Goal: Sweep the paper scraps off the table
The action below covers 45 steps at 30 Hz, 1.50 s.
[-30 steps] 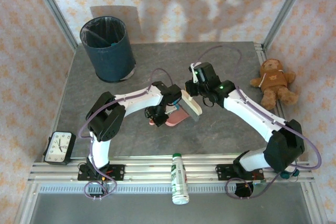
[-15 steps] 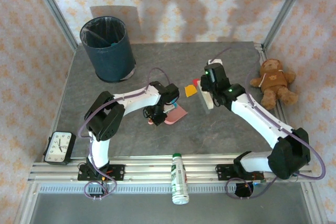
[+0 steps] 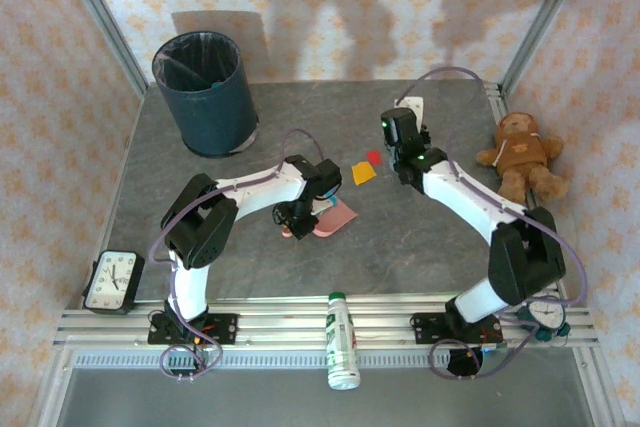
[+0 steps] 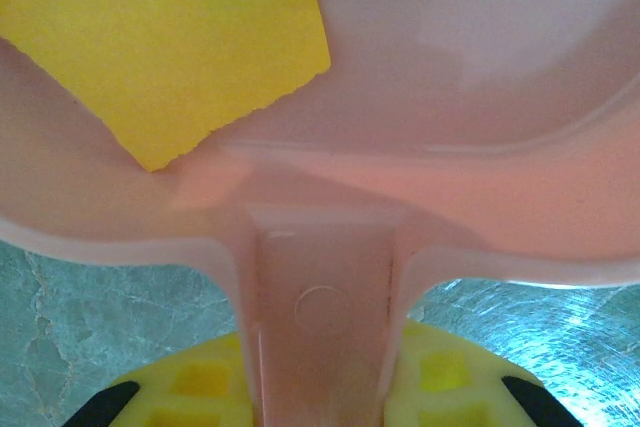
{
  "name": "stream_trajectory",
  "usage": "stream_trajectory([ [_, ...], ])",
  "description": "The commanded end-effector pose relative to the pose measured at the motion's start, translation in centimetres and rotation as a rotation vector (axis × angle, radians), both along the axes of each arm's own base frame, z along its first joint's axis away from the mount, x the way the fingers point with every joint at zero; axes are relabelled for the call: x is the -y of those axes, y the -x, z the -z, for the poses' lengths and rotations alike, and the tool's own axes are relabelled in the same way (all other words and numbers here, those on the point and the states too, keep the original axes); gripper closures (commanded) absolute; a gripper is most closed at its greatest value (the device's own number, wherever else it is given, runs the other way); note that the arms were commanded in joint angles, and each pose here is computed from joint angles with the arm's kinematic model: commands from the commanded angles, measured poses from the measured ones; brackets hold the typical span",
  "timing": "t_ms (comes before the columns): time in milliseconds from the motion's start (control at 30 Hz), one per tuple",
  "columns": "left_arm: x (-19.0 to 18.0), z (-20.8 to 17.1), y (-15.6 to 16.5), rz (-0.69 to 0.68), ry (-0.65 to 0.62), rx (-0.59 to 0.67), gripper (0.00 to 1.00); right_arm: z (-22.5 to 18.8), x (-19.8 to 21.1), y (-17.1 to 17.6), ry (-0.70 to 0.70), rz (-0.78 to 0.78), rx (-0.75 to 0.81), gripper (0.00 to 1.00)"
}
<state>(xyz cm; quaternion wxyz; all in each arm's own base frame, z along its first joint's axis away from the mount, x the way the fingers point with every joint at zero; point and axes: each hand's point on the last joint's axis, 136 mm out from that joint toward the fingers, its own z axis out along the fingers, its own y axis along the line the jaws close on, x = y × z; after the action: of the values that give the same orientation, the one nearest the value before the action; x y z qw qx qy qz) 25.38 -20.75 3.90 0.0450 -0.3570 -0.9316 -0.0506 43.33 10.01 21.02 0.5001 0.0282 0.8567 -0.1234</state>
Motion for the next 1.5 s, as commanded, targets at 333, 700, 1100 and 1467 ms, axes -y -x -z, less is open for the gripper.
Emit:
stream_trajectory([
  [333, -0.7, -0.5, -0.1, -0.021, -0.006, 0.02, 1.0, 2.1, -4.6, -3.8, -0.027, -0.183, -0.053, 1.0],
  [700, -0.4, -0.6, -0.5, -0.021, 0.004, 0.038, 1.0, 4.4, -7.7, -1.8, -0.072, -0.34, -0.147, 1.0],
  [1100, -0.2, -0.7, -1.1, -0.028, 0.005, 0.064, 1.0, 6.4, -11.3, 1.8, -0.125, -0.472, -0.25, 1.0],
  [1467, 0.2, -0.5, -1.8, -0.045, 0.016, 0.089, 1.0, 5.5, -13.9, 5.6, -0.266, -0.571, -0.279, 1.0],
])
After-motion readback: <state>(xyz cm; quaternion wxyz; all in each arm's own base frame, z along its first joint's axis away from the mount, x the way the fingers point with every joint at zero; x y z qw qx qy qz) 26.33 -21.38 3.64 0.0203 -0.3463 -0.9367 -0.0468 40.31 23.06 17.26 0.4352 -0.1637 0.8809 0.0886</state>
